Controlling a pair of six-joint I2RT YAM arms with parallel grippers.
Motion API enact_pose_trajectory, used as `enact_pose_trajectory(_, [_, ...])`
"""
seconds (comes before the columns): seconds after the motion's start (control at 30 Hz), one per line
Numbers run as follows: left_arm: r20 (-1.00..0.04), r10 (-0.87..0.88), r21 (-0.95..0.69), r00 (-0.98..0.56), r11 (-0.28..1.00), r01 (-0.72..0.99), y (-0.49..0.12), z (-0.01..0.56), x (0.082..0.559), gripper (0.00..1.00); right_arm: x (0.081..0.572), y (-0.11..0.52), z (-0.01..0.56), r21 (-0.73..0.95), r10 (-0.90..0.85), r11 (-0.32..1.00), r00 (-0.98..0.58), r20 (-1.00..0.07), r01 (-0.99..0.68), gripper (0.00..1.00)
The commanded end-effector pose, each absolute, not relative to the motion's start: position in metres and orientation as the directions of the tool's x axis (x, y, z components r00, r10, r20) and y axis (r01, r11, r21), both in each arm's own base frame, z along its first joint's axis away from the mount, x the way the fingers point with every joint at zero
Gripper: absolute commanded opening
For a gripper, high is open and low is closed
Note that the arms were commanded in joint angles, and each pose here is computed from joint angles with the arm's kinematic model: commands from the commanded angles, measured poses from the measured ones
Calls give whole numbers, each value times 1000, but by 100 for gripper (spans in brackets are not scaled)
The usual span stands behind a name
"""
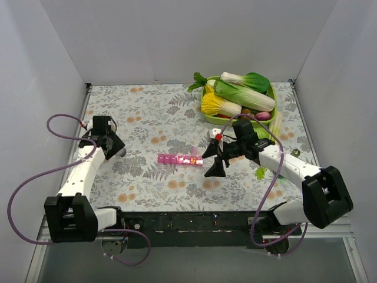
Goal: Sort the pills into containers
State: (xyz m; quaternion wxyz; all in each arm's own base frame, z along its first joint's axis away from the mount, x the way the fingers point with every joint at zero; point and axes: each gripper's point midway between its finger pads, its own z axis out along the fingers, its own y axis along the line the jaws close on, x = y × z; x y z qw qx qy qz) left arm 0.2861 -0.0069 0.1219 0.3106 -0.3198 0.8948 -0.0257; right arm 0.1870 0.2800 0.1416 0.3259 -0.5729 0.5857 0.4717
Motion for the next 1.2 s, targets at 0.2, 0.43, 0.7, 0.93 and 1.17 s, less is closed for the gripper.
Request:
enact_pose_trajectory(0.2, [-623,-647,-111,-439,629,-769,86,115,346,13,192,270,166,118,-271,-113,-84,-959,-987,95])
enact_pose_trajectory(0.43, [-609,-662,-108,-437,616,-781,96,118,362,75,196,265,165,112,-269,-89,-84,-959,-990,95])
enact_pose_trajectory(0.7, [-627,-666,-275,-404,675,-685,70,169,349,91,202,259,150,37,-313,-69,-14,-950,-997,95])
enact_pose_trajectory(0.93, [-617,-493,-626,-614,780,3,-55,219,321,86,222,266,144,128,-330,20,-128,-935,-992,95])
enact_pose_trajectory(1.17, [-456,-297,-759,-839,622,192,-166,175,277,60,245,274,118,285,-421,62,-284,-861,-956,95])
